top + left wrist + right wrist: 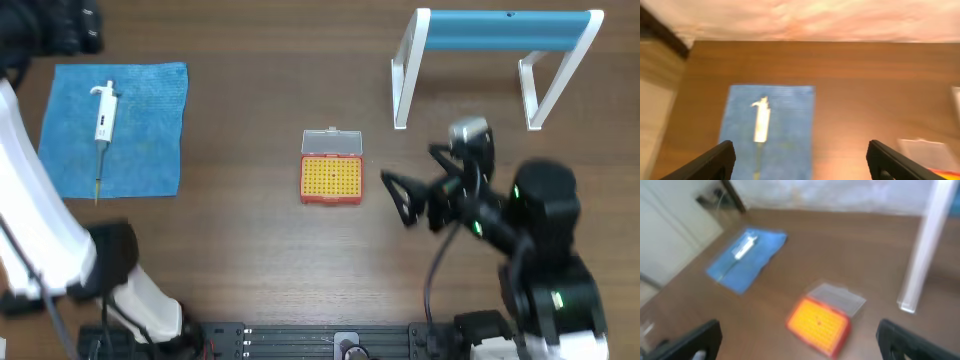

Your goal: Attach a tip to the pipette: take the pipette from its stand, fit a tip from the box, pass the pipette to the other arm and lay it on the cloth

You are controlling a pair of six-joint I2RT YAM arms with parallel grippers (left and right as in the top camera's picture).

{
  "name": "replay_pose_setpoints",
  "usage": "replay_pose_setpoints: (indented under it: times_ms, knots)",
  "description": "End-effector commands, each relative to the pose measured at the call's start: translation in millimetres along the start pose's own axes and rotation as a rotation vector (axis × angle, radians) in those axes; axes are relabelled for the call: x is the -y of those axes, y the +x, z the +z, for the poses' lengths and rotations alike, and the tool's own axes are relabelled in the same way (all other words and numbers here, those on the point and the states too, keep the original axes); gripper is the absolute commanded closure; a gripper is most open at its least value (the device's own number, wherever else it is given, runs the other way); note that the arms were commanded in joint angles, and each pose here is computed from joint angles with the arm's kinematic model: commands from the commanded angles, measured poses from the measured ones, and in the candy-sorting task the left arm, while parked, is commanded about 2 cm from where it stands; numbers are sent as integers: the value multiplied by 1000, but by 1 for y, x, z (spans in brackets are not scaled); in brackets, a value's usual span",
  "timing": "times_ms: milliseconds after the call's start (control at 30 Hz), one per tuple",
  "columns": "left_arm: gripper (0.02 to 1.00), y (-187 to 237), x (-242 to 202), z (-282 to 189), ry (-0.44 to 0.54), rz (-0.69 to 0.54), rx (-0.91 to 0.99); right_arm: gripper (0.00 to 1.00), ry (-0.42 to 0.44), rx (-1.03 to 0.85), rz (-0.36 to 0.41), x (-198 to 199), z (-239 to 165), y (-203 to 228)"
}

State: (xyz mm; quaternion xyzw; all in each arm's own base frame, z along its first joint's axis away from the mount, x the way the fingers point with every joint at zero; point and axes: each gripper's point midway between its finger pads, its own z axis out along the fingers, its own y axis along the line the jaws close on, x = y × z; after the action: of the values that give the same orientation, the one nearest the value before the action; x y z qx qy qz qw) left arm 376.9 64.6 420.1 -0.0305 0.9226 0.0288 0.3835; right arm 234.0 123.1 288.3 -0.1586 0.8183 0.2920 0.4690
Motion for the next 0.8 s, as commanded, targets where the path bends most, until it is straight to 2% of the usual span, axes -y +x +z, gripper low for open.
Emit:
replay_pose_setpoints:
  times_ms: [33, 100, 200, 233, 333, 367, 467, 567, 800]
  knots:
    - [167, 81, 39, -49, 45, -61, -140, 7, 157, 59, -324, -8, -60, 23]
    - [167, 131, 41, -54, 39, -124, -209, 7, 217, 167, -400, -16, -88, 27]
    - [165, 177, 42, -42, 35, -232, -137, 7, 243, 304, -487, -27, -113, 46]
    - [165, 192, 43, -30, 42, -287, -50, 7, 240, 268, -467, -23, -108, 57]
    - [167, 218, 37, 6, 21, -323, 100, 7, 210, 123, -383, -4, -76, 81]
    - [165, 229, 38, 20, 24, -323, 126, 7, 211, 125, -355, 0, -71, 81]
    - [167, 241, 37, 58, 26, -324, 218, 25, 301, 104, -288, 22, -66, 88]
    - [165, 260, 35, 93, 11, -326, 215, 25, 318, 67, -270, 27, -65, 97]
    - [165, 287, 36, 124, -12, -323, 67, 25, 318, 63, -268, 27, -65, 99]
